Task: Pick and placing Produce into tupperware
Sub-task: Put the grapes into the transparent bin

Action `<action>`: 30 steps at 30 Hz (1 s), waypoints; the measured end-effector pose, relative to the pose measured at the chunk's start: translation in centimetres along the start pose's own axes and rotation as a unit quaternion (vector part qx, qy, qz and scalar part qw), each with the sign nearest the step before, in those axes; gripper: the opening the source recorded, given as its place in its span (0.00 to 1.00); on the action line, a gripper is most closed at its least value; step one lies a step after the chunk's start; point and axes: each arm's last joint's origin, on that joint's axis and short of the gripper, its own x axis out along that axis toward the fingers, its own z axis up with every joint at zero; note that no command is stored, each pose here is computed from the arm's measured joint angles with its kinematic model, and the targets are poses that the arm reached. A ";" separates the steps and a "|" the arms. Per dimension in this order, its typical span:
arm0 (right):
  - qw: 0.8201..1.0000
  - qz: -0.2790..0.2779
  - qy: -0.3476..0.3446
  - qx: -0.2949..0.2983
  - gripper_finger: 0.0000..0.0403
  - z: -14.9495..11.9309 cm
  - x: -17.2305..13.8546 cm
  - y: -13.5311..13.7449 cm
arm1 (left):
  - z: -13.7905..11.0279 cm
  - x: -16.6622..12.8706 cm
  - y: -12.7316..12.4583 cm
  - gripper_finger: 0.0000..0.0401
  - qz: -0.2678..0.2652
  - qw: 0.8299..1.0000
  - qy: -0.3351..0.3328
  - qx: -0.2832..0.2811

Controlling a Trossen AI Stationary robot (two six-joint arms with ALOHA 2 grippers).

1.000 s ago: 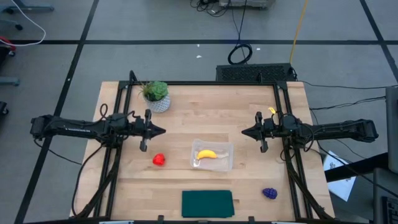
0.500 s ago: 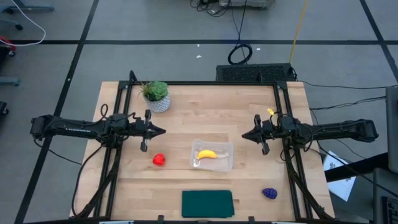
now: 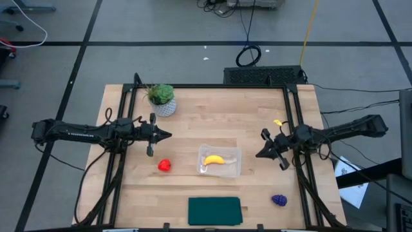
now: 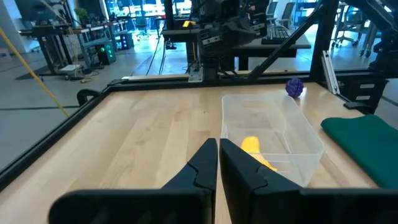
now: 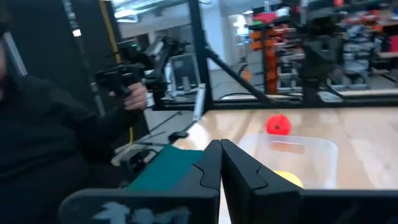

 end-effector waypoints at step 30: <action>0.989 0.148 0.021 0.016 0.00 -0.5 0.3 4.1 | 0.0 0.0 0.0 0.06 0.000 1.000 -0.001 -0.009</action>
